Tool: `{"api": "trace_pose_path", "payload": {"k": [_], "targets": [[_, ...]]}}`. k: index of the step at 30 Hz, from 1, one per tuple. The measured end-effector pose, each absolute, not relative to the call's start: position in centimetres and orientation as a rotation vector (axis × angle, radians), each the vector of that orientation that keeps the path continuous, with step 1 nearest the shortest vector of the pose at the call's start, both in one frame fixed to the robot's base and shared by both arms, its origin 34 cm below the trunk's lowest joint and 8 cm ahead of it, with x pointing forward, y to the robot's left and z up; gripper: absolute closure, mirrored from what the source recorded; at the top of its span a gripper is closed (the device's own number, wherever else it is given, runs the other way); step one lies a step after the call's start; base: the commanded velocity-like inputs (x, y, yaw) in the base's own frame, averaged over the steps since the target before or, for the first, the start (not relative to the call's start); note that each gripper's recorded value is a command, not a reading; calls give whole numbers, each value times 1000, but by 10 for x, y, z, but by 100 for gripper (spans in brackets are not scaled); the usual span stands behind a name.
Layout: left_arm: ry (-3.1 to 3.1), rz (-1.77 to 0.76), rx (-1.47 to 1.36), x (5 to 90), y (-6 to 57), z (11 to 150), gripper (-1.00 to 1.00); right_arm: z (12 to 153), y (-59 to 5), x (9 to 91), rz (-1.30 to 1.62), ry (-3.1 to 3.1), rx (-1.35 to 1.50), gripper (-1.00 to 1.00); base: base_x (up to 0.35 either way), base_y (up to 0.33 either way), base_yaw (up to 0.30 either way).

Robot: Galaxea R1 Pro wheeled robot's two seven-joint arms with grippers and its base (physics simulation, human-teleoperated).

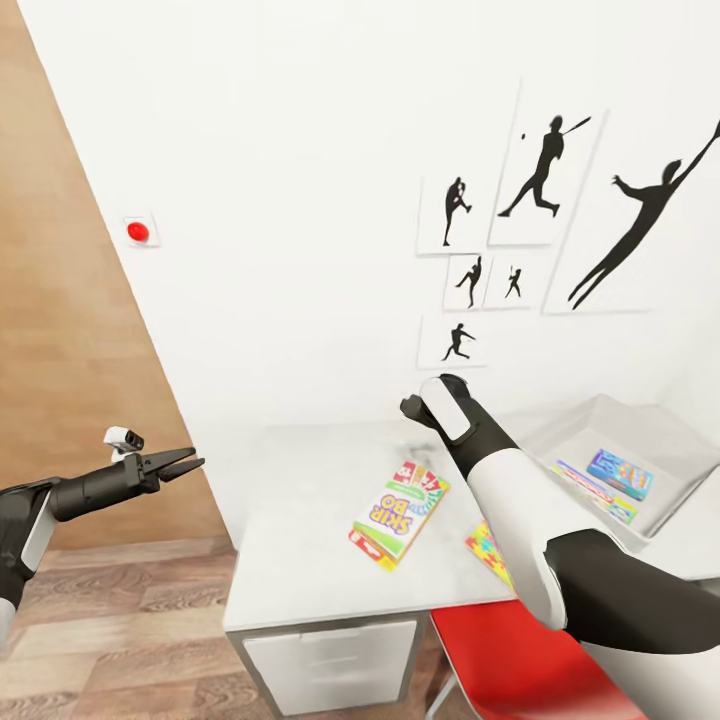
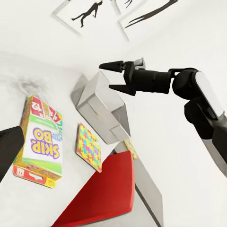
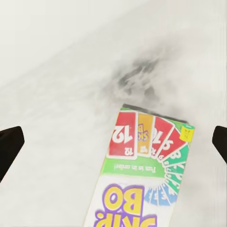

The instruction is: Put all the toys in the child's room - the three board games (two on the bed and one on the table), the two jigsaw puzzles on the table, and the tennis ball on the table - inside the toy box on the table in the child's room.

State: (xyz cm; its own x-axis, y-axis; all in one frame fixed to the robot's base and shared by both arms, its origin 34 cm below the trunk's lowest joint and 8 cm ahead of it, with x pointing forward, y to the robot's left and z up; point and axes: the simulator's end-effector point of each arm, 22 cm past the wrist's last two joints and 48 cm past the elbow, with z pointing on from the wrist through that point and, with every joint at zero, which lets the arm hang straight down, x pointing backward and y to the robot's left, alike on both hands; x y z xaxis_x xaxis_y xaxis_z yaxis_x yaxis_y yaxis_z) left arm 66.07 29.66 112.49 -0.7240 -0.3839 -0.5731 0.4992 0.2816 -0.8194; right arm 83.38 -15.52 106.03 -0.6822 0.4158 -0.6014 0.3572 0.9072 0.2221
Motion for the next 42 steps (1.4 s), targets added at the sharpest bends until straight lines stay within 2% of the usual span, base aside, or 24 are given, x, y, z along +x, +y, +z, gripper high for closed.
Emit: {"api": "trace_pose_path", "payload": {"k": [42], "targets": [[1866, -1545, 66, 667, 297, 1093, -100, 1018, -155, 836, 97, 2442, 562, -100, 26, 16, 0]]}}
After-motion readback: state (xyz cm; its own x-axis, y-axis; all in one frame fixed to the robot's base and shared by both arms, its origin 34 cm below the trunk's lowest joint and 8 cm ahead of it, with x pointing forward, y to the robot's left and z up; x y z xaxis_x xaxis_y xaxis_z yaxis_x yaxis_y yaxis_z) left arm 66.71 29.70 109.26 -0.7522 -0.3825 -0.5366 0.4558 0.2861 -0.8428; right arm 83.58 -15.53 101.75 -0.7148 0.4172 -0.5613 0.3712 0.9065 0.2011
